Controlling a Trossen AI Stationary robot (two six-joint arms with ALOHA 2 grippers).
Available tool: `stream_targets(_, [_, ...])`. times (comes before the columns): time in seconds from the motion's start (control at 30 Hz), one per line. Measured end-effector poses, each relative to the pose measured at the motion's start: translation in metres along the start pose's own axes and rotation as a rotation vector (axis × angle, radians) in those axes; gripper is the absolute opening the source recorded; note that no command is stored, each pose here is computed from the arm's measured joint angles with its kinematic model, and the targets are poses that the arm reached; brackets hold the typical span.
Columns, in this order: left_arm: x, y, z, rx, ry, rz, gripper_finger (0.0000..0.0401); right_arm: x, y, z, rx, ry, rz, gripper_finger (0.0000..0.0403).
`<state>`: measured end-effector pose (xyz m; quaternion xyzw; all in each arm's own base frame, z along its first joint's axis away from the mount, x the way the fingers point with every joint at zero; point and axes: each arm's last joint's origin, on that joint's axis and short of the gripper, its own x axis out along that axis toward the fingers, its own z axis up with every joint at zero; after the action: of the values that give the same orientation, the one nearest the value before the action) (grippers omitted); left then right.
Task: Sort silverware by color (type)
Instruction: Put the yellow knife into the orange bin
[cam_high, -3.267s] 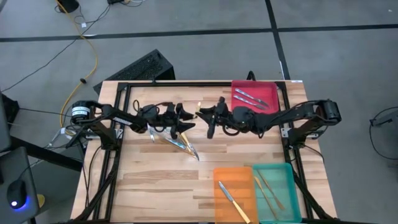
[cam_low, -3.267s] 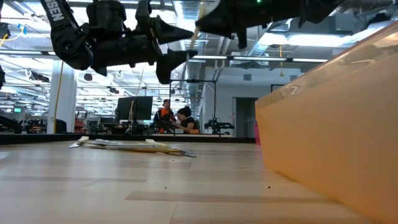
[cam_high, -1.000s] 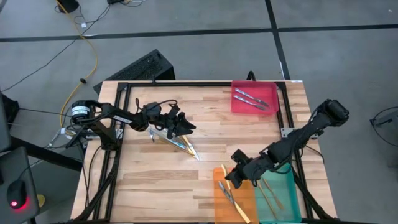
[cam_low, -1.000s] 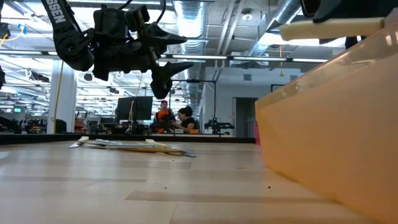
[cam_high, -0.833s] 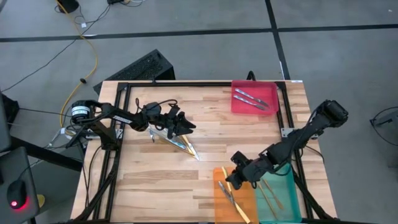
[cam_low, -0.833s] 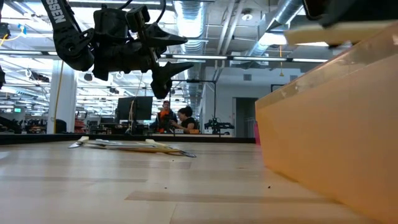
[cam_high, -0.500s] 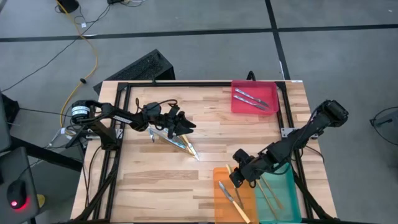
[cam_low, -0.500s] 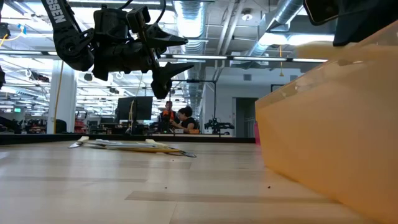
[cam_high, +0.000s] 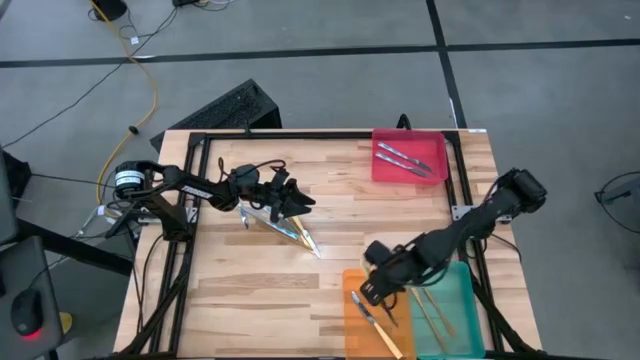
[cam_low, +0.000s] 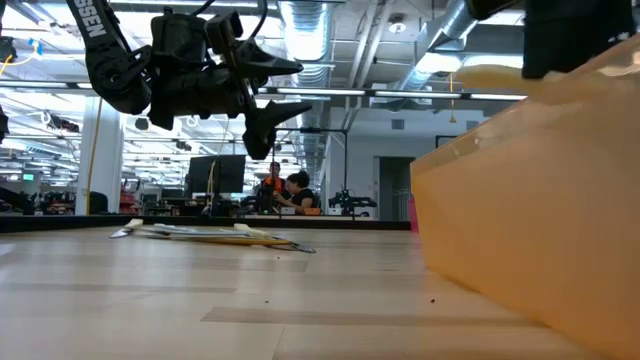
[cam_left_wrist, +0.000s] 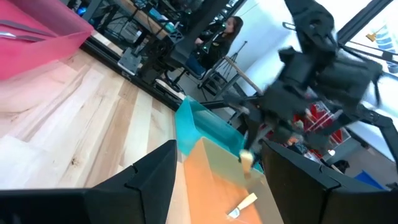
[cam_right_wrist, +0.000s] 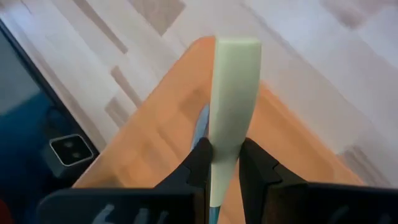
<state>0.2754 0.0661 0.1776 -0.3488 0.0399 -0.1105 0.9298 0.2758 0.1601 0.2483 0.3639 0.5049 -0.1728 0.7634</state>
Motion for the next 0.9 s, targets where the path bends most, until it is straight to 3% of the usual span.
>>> stream_targets(0.27, [0.0,0.001,-0.001,-0.008,0.006,0.019,0.0217,0.017,0.033,0.007,-0.119,0.044,-0.072,0.0063])
stream_targets(0.6, [0.0,0.001,-0.001,-0.008,0.005,0.019,0.0217,0.04,0.036,-0.001,-0.041,0.069,-0.166,0.0063])
stream_targets(0.9, [0.0,0.001,-0.001,-0.008,0.005,0.019,0.0217,0.038,0.037,-0.013,-0.008,0.061,-0.184,0.0063])
